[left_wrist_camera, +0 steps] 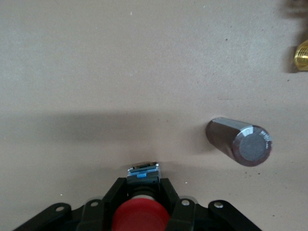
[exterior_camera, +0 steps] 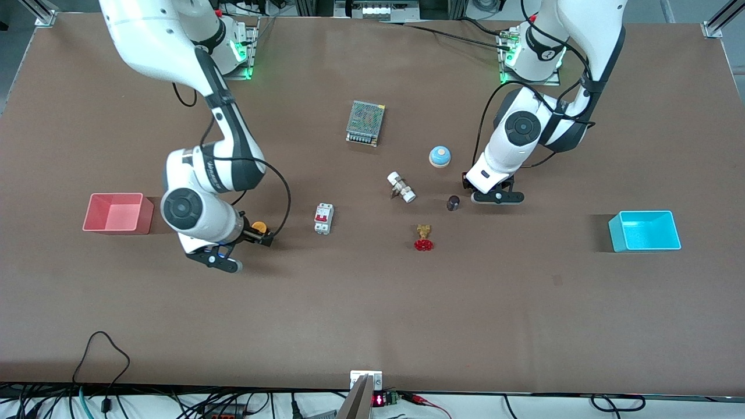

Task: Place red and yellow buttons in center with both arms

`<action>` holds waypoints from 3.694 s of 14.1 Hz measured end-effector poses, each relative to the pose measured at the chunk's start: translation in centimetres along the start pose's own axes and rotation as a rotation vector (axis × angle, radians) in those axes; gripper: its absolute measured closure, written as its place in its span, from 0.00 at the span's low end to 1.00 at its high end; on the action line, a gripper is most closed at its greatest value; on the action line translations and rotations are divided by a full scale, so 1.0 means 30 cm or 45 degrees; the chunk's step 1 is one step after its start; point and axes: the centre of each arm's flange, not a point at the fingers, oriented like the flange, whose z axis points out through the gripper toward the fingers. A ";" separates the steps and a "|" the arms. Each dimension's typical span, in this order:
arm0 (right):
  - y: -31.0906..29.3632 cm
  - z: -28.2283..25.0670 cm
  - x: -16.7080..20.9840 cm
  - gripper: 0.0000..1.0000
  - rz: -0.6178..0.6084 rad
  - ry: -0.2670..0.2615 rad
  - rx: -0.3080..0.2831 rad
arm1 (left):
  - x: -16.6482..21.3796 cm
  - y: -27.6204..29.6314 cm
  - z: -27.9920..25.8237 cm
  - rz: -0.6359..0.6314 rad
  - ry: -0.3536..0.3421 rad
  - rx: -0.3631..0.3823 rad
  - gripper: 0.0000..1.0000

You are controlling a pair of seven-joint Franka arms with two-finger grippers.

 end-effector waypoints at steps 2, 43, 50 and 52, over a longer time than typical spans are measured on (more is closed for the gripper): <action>0.063 -0.204 0.016 0.00 0.004 0.028 0.042 | -0.002 -0.001 0.006 0.000 -0.004 0.001 0.61; 0.987 -0.927 -0.149 0.00 -0.328 0.063 0.035 | 0.300 -0.602 -1.255 0.331 0.160 -0.048 0.00; 0.999 -0.964 -0.212 0.00 -0.338 0.012 0.013 | 0.151 -0.602 -1.238 0.247 0.148 -0.036 0.00; 1.000 -0.969 -0.216 0.00 -0.338 0.010 0.013 | 0.145 -0.599 -1.250 0.207 0.116 -0.039 0.00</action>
